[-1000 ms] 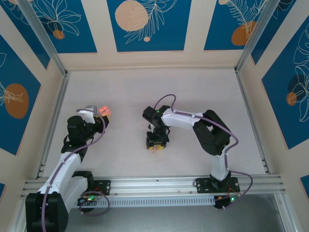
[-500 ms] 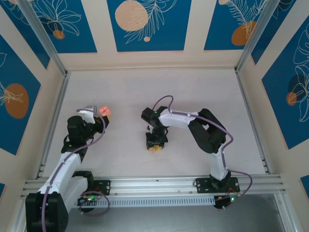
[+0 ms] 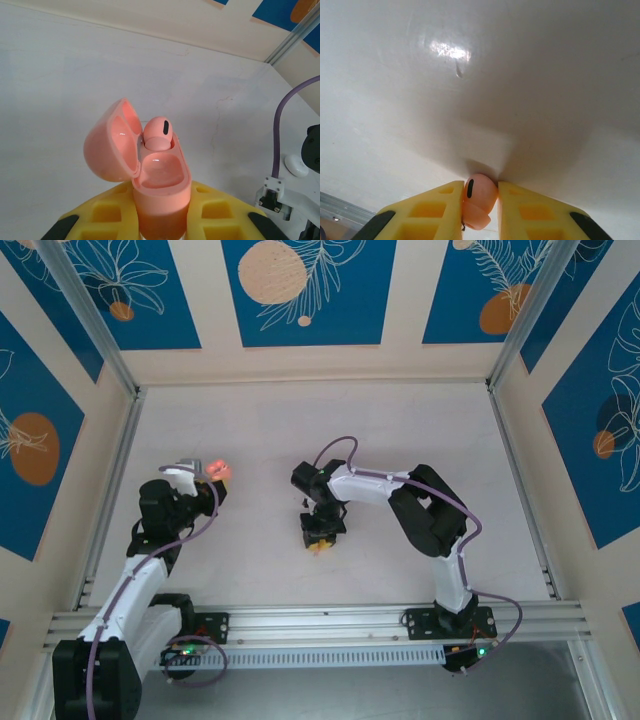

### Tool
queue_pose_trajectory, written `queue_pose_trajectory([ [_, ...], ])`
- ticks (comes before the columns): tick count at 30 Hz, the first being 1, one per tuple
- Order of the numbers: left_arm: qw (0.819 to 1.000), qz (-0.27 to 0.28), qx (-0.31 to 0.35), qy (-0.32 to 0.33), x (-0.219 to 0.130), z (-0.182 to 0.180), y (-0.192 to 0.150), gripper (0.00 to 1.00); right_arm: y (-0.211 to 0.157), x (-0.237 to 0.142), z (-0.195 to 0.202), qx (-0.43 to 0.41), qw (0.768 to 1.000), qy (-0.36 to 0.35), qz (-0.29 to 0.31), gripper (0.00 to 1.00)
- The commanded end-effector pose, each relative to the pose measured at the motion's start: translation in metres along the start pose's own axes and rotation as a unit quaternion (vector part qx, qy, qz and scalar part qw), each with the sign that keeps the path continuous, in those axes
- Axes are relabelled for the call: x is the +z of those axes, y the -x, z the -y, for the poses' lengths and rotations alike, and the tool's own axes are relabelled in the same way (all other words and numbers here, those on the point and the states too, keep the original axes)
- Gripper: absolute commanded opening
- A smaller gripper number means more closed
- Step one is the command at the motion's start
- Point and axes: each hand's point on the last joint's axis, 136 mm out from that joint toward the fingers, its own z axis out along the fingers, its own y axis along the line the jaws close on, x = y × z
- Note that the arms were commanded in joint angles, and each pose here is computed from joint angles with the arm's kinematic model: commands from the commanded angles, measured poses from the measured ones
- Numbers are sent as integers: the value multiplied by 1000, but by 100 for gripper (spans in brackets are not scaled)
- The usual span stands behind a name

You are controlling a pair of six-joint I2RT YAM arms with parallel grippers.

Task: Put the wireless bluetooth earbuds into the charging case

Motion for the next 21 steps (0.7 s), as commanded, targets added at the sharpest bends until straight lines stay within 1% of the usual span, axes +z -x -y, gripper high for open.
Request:
queue_pose_trajectory([
  [1, 1000, 16, 5, -20, -3, 7, 9, 15, 4, -7, 0, -8, 1000, -8, 24, 21],
  [6, 999, 13, 3, -51, 1, 18, 8, 15, 8, -17, 0, -7, 998, 4, 57, 20],
  [12, 993, 11, 28, -112, 8, 45, -1, 15, 23, -45, 1, 1, 990, 43, 134, 20],
  [16, 986, 8, 60, -158, 14, 68, -11, 14, 31, -68, 2, -13, 980, 57, 188, 20],
  [21, 968, 7, 114, -225, 18, 99, -23, 14, 40, -101, 6, -39, 962, 67, 261, 20],
])
